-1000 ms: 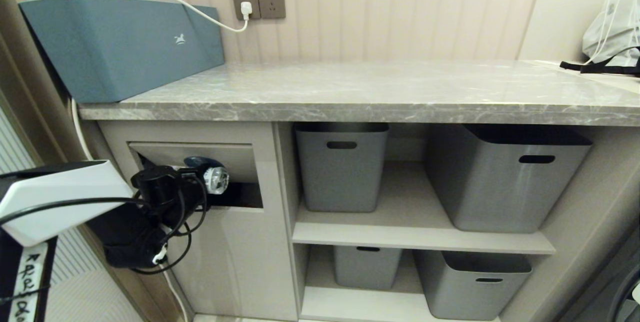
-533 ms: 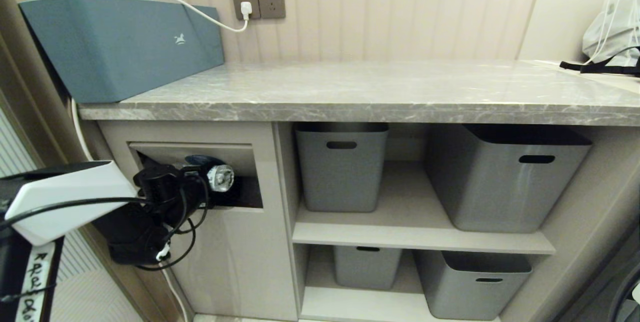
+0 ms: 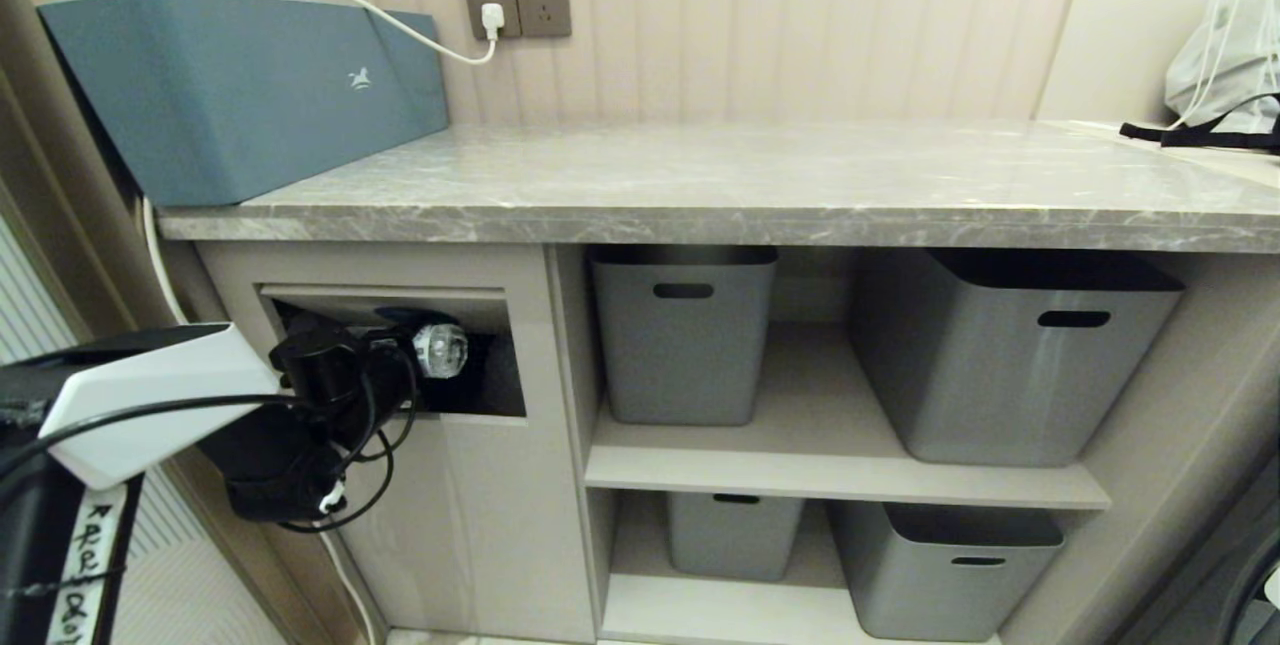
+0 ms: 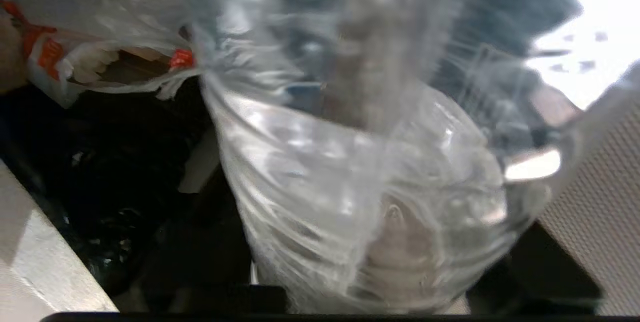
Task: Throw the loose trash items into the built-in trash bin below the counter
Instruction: Put the garbage in the trash can
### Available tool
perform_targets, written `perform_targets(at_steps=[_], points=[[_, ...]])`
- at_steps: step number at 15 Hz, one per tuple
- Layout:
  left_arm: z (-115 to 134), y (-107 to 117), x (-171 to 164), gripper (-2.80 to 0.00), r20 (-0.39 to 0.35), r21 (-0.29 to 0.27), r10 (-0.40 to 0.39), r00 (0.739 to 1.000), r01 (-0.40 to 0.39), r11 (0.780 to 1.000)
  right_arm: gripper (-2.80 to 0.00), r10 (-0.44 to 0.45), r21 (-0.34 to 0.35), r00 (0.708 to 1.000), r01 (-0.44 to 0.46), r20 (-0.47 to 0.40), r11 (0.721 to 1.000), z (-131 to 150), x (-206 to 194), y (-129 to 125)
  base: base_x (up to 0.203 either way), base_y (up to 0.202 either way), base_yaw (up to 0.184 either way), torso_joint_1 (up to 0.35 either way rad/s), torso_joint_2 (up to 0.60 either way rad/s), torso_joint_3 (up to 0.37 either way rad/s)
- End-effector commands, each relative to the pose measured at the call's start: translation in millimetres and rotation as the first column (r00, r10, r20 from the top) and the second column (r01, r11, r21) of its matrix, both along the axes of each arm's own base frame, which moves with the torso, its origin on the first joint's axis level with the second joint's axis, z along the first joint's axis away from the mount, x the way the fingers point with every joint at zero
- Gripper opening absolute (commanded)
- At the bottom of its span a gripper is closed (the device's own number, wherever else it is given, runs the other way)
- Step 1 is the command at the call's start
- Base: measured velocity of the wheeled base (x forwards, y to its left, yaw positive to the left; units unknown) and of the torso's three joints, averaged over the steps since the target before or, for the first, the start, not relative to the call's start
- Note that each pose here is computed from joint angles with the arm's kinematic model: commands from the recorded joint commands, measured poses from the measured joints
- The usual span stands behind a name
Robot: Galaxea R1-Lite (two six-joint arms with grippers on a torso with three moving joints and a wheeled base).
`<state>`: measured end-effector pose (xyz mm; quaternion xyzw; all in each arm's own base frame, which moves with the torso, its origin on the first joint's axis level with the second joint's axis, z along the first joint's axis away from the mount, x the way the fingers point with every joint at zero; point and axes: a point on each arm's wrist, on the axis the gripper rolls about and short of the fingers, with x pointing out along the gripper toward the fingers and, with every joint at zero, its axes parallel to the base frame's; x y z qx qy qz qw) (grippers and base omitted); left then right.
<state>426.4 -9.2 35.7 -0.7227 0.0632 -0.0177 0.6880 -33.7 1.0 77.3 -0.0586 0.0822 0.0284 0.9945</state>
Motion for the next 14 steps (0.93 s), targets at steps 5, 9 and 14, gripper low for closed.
perform_targets(at_steps=[5, 9, 14], points=[[-2.6, 0.4, -0.2, 0.0, -0.003, -0.009, 0.0, 1.0, 0.0, 1.0, -2.8, 0.002, -0.001, 1.0, -0.002, -0.007, 1.0, 0.0, 0.3, 0.0, 0.0, 0.0, 0.0, 0.0, 0.0, 0.0], [-6.9, 3.5, -0.6, 0.0, -0.016, -0.007, 0.011, 1.0, -0.011, 1.0, -2.8, 0.002, -0.001, 1.0, -0.002, -0.002, 1.0, 0.0, 0.1, 0.0, 0.0, 0.0, 0.0, 0.0, 0.0, 0.0], [-5.9, 3.8, -1.0, 0.0, -0.014, -0.006, 0.014, 1.0, -0.014, 1.0, -2.8, 0.002, -0.001, 1.0, -0.002, -0.004, 1.0, -0.4, 0.2, 0.0, 0.0, 0.0, 0.0, 0.0, 0.0, 0.0]])
